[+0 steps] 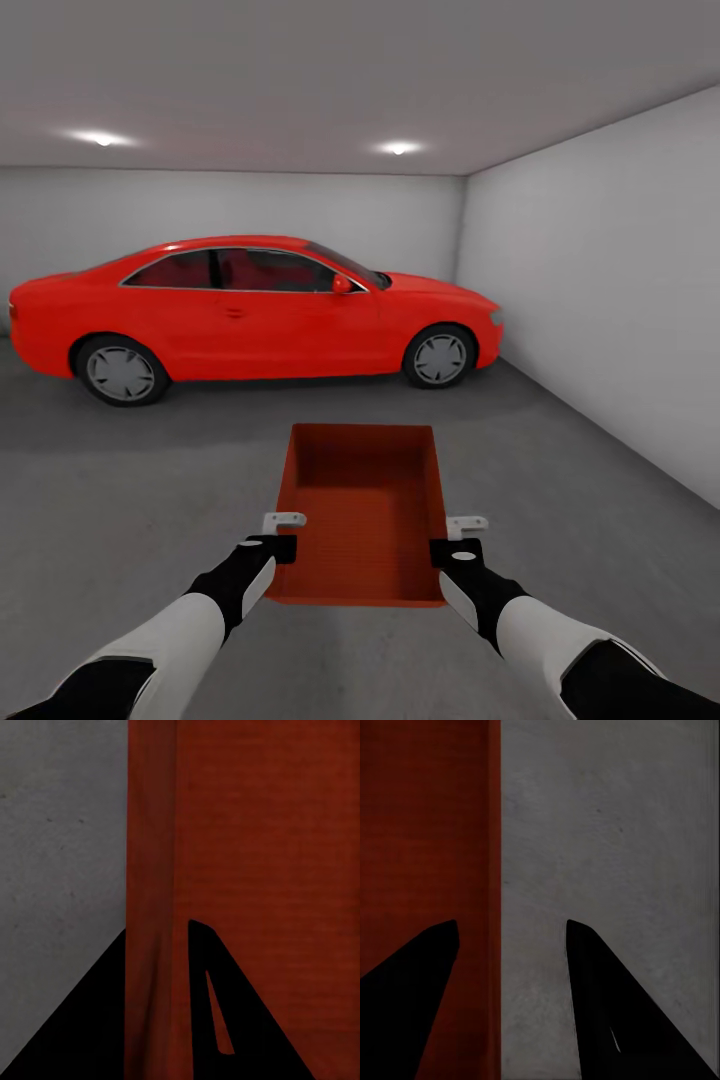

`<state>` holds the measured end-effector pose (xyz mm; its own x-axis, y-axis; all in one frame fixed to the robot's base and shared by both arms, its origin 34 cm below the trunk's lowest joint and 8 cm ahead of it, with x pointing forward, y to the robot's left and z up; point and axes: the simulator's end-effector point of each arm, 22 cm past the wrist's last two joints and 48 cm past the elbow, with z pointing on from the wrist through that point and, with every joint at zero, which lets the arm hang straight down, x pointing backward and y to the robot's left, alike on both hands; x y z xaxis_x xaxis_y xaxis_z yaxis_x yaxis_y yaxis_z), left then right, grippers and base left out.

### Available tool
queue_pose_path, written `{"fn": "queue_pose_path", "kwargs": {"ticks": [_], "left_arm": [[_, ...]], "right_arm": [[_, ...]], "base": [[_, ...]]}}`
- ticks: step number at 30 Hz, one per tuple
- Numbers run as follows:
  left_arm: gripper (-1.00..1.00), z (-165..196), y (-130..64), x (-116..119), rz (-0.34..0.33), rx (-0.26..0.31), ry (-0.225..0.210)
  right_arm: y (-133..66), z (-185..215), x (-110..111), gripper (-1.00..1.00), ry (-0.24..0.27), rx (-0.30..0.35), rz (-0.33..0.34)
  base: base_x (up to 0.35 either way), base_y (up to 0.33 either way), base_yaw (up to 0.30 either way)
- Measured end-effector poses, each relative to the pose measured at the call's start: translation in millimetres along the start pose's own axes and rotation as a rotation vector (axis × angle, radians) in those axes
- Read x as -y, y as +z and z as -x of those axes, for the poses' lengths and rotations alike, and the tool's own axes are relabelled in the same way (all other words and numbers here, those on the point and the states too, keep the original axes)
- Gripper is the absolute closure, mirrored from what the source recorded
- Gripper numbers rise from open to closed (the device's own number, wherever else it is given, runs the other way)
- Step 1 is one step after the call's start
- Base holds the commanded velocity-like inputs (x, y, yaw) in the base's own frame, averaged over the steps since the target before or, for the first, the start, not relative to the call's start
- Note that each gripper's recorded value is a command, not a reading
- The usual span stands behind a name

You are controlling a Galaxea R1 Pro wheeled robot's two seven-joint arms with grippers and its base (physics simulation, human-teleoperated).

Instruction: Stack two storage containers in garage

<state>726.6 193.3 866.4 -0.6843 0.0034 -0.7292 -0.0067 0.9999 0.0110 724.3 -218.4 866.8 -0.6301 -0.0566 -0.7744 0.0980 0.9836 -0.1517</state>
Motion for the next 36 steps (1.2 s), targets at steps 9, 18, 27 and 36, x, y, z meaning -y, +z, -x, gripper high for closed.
{"fn": "queue_pose_path", "kwargs": {"ticks": [9,18,27,36], "left_arm": [[1.0,0.3,0.0,0.0,0.0,0.001,0.0],[1.0,0.3,0.0,0.0,0.0,0.001,0.0],[1.0,0.5,0.0,0.0,0.0,0.001,0.0],[1.0,0.6,-0.1,-0.1,0.0,0.001,0.0]], "right_arm": [[0.0,0.3,0.0,1.0,0.0,0.001,0.0],[0.0,0.3,0.0,1.0,0.0,0.001,0.0],[0.0,0.4,0.0,1.0,0.0,0.001,0.0],[0.0,0.5,0.0,1.0,0.0,0.001,0.0]], "base": [[0.0,0.0,-0.247],[0.0,0.0,-0.247],[0.0,0.0,-0.247],[0.0,0.0,-0.247]]}}
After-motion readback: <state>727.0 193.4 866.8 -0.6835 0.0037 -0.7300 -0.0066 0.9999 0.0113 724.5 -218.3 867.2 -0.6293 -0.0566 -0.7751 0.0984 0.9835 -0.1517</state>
